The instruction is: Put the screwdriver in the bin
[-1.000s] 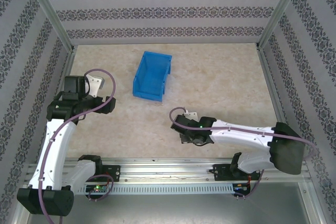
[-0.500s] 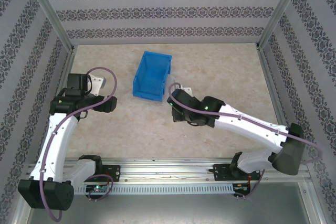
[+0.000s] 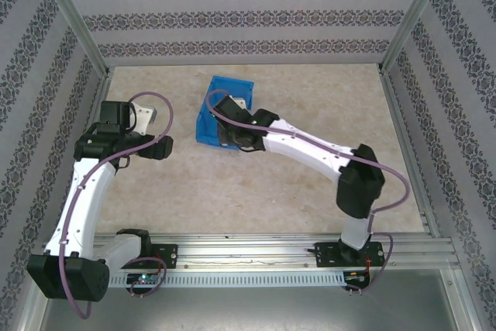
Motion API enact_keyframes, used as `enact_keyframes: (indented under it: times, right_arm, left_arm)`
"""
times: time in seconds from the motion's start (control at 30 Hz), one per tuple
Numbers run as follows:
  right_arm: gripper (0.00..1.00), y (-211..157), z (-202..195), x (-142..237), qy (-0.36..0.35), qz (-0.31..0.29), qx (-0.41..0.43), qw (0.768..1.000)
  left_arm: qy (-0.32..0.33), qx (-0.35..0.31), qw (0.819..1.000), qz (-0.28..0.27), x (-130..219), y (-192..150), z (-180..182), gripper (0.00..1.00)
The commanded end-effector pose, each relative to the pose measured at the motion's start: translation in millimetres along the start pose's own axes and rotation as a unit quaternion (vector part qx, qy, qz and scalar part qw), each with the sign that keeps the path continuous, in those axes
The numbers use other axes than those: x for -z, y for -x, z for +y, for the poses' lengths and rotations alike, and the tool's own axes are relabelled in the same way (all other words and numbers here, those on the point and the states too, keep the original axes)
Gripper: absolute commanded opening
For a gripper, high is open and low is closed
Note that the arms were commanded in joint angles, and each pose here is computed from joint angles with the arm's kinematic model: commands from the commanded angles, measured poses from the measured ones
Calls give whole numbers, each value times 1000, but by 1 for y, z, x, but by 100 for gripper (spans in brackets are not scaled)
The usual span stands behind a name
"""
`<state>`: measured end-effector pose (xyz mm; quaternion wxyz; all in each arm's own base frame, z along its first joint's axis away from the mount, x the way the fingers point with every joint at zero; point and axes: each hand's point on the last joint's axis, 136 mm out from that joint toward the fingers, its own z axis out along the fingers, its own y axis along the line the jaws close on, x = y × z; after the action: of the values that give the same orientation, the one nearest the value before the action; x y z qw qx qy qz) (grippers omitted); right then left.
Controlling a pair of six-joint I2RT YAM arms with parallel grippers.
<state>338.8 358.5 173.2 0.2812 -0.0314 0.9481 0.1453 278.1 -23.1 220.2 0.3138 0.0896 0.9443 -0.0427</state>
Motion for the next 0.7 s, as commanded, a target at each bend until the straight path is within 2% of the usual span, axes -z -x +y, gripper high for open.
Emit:
enact_keyframes:
  times: [0.0, 0.33, 0.67]
  right_arm:
    - [14, 17, 12, -18, 13, -11, -26, 1000]
    - [14, 41, 14, -76, 1, -16, -75, 997]
    - [15, 37, 13, -117, -7, -4, -106, 994]
  left_arm:
    - [7, 2, 1000, -18, 8, 12, 4, 99]
    - [7, 0, 1000, -28, 14, 13, 3, 99]
    - [7, -4, 1000, -21, 14, 8, 2, 99]
